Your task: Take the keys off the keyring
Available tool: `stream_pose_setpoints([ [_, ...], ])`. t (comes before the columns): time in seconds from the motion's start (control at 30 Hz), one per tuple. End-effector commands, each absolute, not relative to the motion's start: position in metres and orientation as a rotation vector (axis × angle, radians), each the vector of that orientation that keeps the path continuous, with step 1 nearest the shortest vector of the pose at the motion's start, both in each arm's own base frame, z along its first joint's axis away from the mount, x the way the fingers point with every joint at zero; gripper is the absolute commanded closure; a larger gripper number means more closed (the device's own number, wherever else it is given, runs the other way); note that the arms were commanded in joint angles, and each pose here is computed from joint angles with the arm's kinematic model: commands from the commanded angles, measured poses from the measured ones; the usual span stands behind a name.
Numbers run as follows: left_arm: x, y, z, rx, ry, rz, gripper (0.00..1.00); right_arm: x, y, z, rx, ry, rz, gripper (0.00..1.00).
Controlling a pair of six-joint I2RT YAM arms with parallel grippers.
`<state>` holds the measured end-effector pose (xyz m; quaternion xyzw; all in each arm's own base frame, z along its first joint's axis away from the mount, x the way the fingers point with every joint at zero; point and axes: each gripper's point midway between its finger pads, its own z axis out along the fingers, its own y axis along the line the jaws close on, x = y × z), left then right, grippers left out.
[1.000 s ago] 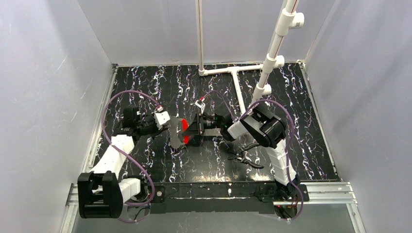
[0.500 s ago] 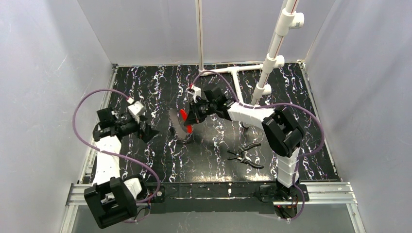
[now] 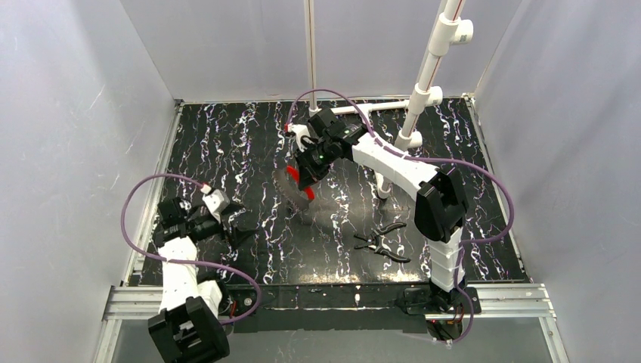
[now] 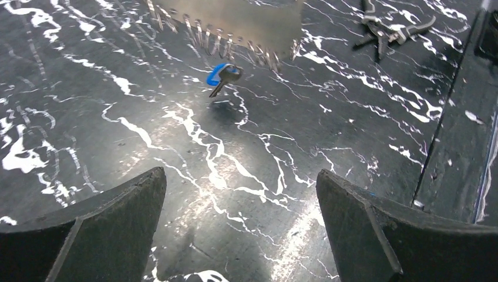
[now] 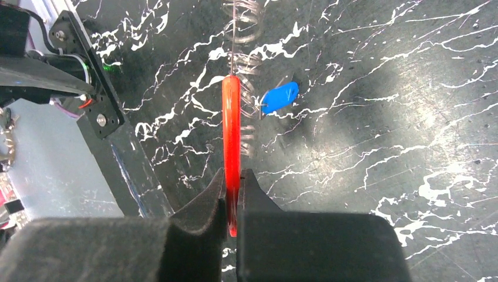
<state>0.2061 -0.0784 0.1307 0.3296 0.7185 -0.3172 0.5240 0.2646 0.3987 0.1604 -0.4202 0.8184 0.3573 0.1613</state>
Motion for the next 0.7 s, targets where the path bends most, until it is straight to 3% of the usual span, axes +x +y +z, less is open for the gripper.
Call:
stream_pose_setpoints([
  [0.0,0.193,-0.101,0.127,0.962,1.507,-0.789,0.02,0.259,0.392,0.174,-1.285,2.332,0.988,0.99],
  [0.07,0.197,-0.104,0.116,0.963,1.561,-0.806,0.02,0.259,0.391,0.18,-1.285,2.32,0.986,0.99],
  [0.13,0.232,-0.096,0.112,0.855,1.681,-0.724,0.02,0.259,0.39,0.184,-1.285,2.31,0.977,0.99],
  [0.3,0.262,-0.1,0.135,0.842,1.712,-0.716,0.02,0.261,0.388,0.195,-1.277,2.28,0.957,0.99],
  [0.53,0.243,-0.136,0.127,1.114,1.52,-0.75,0.02,0.261,0.387,0.215,-1.315,2.221,0.951,0.99],
  [0.67,0.26,-0.151,0.124,1.104,1.488,-0.705,0.02,0.263,0.384,0.228,-1.31,2.181,0.929,0.99],
])
